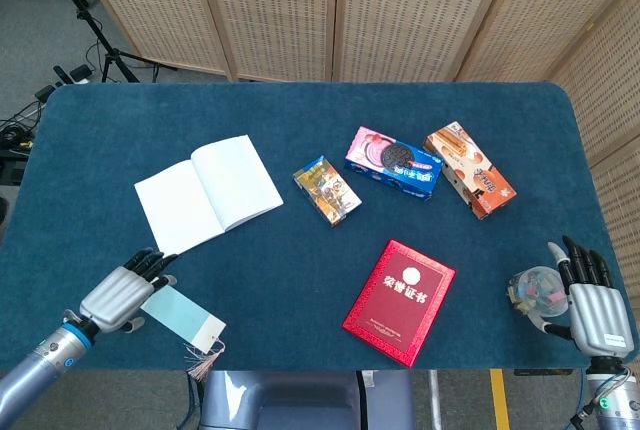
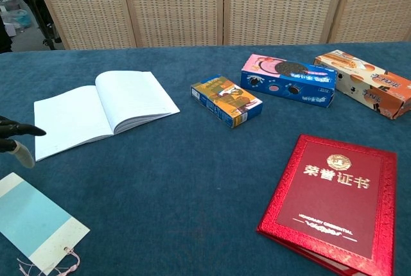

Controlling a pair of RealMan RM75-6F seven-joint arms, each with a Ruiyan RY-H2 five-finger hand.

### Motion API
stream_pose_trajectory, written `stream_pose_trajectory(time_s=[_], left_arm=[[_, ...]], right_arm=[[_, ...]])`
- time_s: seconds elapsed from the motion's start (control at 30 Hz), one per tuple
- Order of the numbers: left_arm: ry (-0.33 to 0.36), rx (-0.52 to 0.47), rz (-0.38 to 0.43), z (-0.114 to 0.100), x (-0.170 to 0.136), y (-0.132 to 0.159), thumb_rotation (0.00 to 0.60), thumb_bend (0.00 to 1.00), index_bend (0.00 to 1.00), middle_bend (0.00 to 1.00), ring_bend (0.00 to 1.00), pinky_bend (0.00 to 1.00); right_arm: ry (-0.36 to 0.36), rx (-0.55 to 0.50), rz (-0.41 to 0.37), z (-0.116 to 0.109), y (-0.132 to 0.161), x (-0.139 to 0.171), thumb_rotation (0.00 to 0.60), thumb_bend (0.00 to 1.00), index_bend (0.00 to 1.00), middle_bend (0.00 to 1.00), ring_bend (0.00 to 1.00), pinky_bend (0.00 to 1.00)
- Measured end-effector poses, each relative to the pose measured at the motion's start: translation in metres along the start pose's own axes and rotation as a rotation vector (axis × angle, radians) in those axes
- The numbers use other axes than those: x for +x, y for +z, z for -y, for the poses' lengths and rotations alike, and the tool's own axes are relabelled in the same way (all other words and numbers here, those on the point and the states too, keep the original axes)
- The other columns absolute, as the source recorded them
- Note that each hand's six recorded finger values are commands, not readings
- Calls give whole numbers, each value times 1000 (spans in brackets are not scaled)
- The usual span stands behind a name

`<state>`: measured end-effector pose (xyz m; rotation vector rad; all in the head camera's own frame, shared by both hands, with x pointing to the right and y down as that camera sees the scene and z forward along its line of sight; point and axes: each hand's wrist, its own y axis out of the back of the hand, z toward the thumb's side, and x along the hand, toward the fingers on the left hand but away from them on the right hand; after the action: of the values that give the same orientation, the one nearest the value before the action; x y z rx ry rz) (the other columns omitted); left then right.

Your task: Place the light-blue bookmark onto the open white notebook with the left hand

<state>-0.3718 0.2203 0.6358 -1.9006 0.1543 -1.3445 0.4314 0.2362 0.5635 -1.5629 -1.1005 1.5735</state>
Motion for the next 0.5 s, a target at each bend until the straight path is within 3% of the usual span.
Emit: stream_pose_trajectory(time_s=[0.5], left_arm=[[-38,60,19,12,7,-7,600,202,282,0,0,0]], right_arm=[[15,19,10,6,0,-3,600,156,3,0,0,0]])
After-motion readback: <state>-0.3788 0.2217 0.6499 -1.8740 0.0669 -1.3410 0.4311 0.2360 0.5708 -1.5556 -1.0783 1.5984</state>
